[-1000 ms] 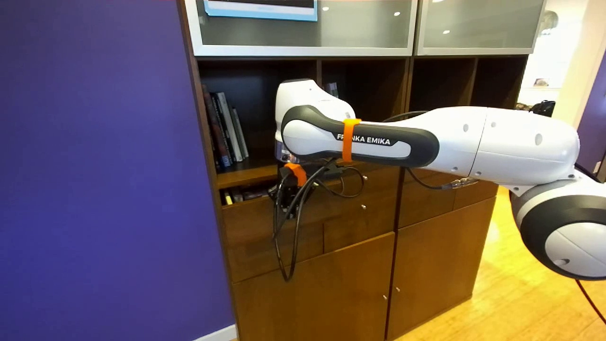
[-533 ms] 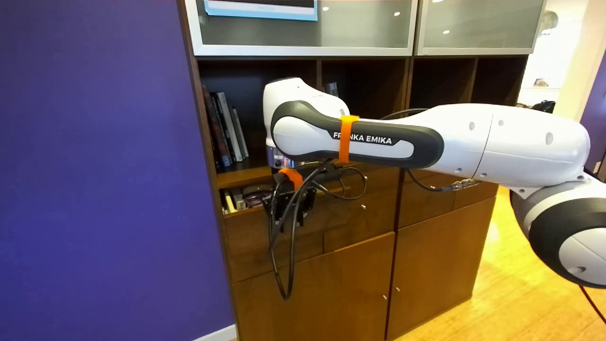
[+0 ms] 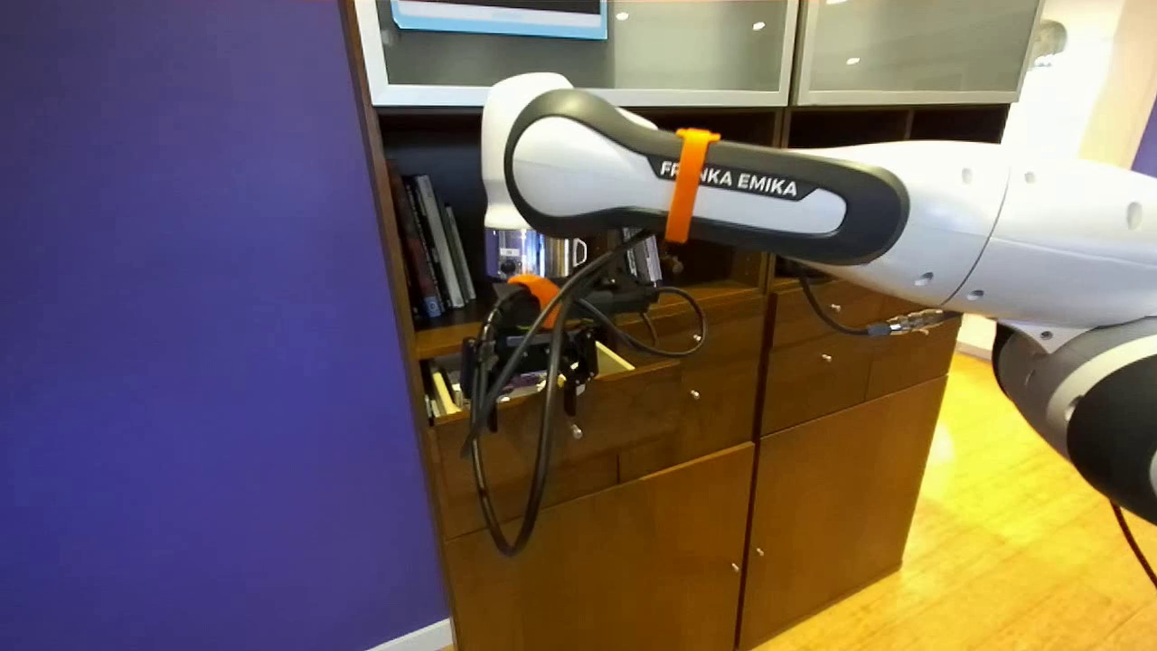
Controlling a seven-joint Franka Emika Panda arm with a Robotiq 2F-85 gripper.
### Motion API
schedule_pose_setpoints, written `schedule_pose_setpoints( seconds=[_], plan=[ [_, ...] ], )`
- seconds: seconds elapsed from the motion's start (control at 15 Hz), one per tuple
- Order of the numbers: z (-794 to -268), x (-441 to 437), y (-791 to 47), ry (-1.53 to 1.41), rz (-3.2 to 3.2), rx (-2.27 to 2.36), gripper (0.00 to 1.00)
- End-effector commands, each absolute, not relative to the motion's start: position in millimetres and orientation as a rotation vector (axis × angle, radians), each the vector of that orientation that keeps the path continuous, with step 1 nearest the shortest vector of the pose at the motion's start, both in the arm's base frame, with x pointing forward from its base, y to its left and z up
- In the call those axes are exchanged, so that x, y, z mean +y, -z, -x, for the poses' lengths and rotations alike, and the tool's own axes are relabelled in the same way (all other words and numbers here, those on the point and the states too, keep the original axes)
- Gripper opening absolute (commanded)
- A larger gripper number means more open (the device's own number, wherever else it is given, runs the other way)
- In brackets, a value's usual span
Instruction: Pull the top drawer on the far left until its fully open
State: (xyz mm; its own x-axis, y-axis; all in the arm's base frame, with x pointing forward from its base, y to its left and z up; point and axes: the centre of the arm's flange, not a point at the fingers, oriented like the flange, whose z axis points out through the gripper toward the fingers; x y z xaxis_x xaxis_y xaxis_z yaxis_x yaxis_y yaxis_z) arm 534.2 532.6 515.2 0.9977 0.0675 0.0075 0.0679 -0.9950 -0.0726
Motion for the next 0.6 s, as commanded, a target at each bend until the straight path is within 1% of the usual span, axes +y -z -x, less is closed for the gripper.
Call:
schedule_pose_setpoints(
  seconds=[0.0, 0.2, 0.27, 0.53],
  plan=[
    [-471, 485, -542, 0.016, 3.058, 0.015, 1.00],
    [-462, 465, -571, 0.052, 3.083, 0.058, 1.00],
    [-511, 514, -582, 0.039, 3.065, 0.019, 1.00],
    [-510, 511, -585, 0.040, 3.066, 0.022, 1.00]
  ],
)
